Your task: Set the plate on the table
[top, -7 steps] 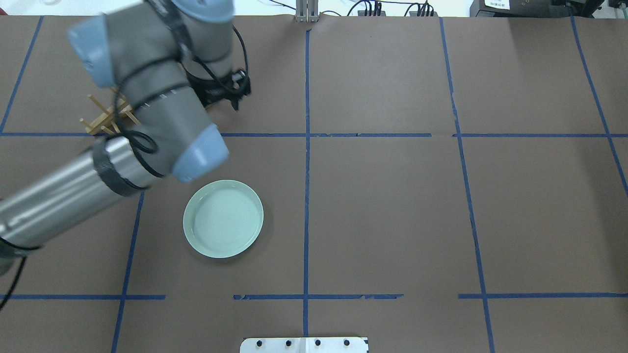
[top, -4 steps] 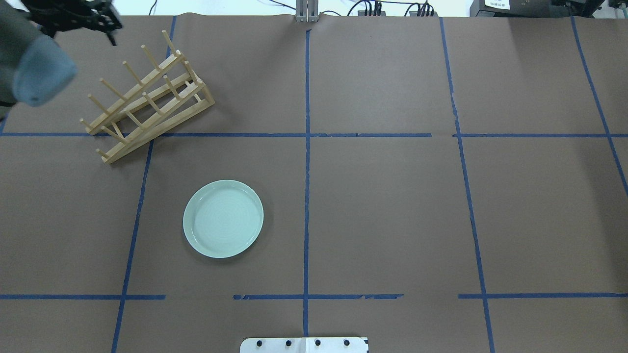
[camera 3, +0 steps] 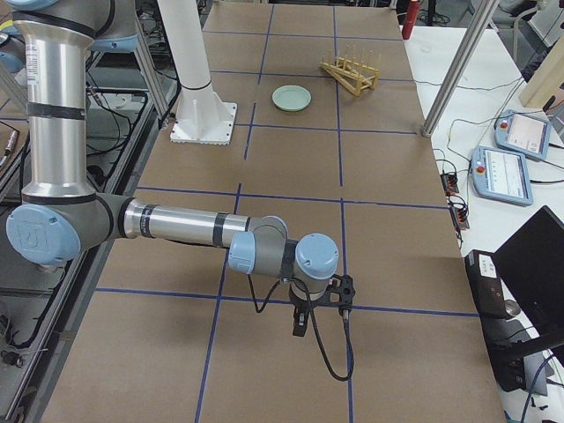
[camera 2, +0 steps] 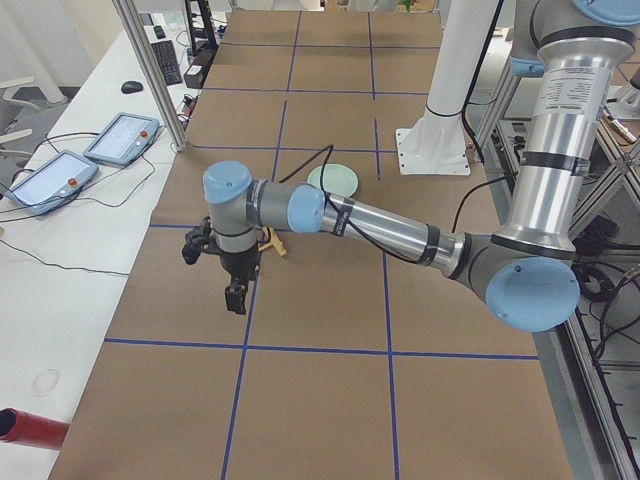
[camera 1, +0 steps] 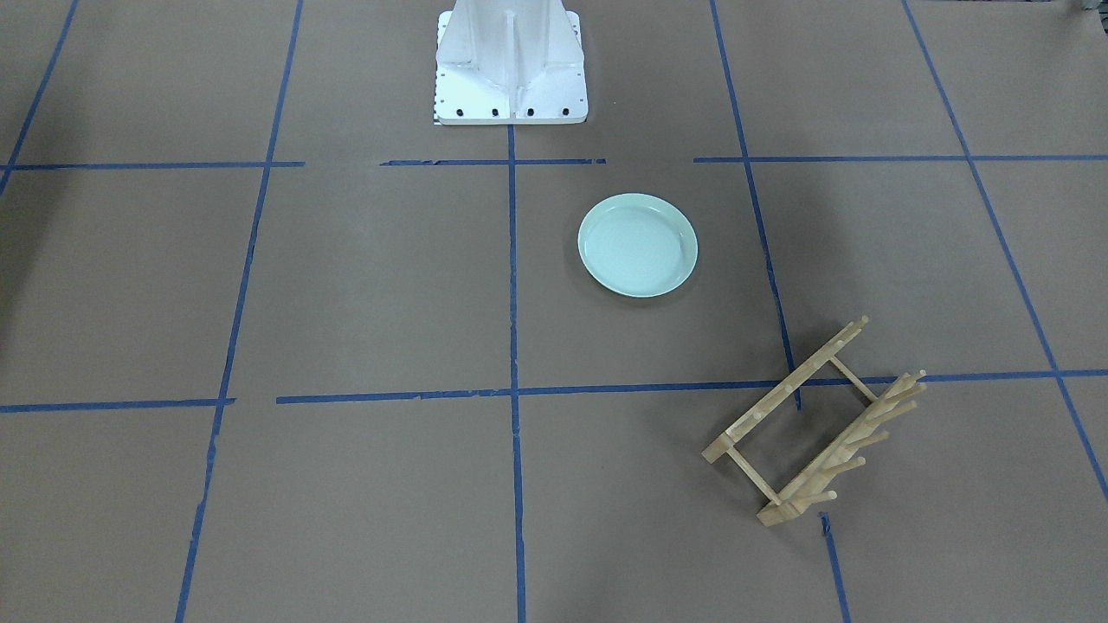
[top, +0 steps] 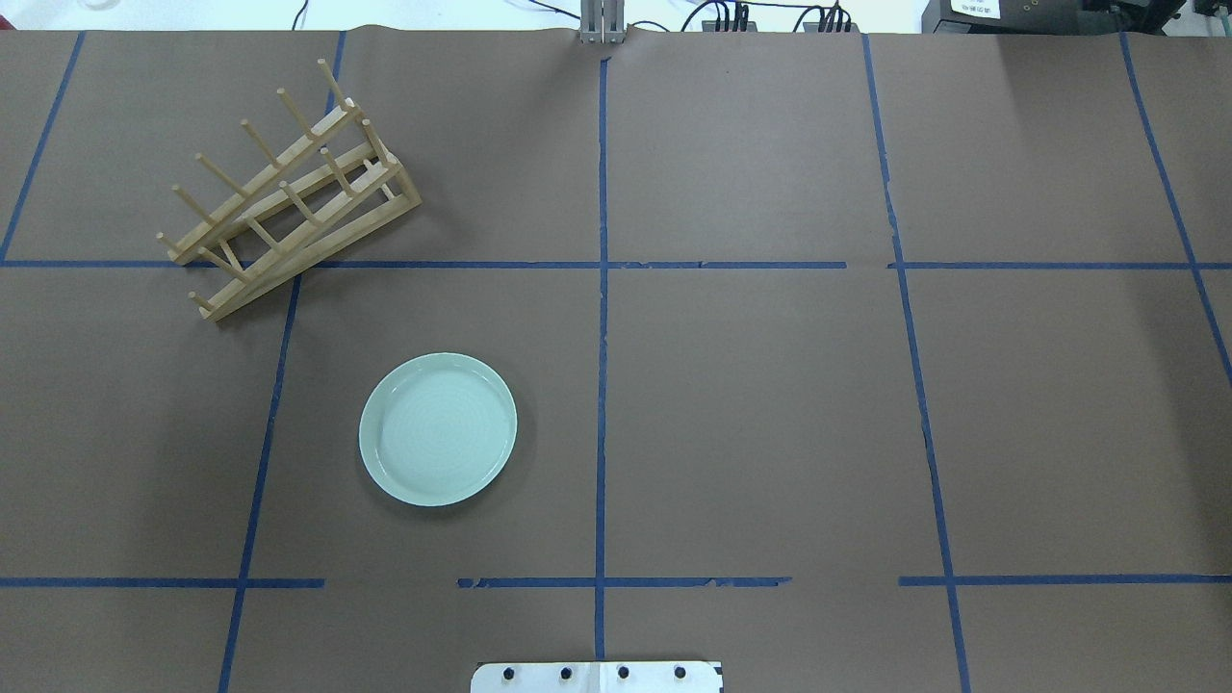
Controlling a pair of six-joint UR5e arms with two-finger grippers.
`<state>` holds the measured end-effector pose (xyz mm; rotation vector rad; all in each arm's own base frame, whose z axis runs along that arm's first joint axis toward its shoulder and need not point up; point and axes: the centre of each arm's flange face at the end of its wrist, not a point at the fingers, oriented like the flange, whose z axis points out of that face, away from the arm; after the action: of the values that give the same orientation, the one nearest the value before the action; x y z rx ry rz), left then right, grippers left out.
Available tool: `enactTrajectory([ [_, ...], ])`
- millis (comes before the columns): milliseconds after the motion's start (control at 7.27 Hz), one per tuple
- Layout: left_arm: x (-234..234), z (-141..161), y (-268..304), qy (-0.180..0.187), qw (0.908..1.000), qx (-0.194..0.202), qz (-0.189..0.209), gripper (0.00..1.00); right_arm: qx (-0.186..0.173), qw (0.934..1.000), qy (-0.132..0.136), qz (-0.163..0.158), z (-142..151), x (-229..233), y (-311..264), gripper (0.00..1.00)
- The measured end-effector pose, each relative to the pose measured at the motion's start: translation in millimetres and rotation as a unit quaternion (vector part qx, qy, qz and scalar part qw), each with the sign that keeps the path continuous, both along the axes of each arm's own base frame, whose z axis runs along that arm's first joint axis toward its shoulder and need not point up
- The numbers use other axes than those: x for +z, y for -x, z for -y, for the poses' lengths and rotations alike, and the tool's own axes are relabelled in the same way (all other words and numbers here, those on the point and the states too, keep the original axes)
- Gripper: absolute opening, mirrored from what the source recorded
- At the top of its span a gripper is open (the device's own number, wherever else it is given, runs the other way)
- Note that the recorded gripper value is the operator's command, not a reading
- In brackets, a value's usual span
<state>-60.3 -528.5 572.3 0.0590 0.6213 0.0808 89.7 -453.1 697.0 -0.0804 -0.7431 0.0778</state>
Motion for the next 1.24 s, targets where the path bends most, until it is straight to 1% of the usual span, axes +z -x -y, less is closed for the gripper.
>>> enactTrajectory([
  [138,28,-25,10,0.008,0.9996,0.012,-0.025,1.00,0.000,1.0000,0.000,0.000,0,0,0,1.00],
  [275,39,-40,11,0.014,0.9984,0.015,-0.054,1.00,0.000,1.0000,0.000,0.000,0,0,0,1.00],
  [412,38,-46,11,0.012,0.9974,0.015,-0.069,1.00,0.000,1.0000,0.000,0.000,0,0,0,1.00],
  [825,31,-46,10,0.003,0.9969,0.015,-0.078,1.00,0.000,1.0000,0.000,0.000,0,0,0,1.00],
  [1238,37,-47,11,0.009,0.9968,0.003,-0.079,1.00,0.000,1.0000,0.000,0.000,0,0,0,1.00],
])
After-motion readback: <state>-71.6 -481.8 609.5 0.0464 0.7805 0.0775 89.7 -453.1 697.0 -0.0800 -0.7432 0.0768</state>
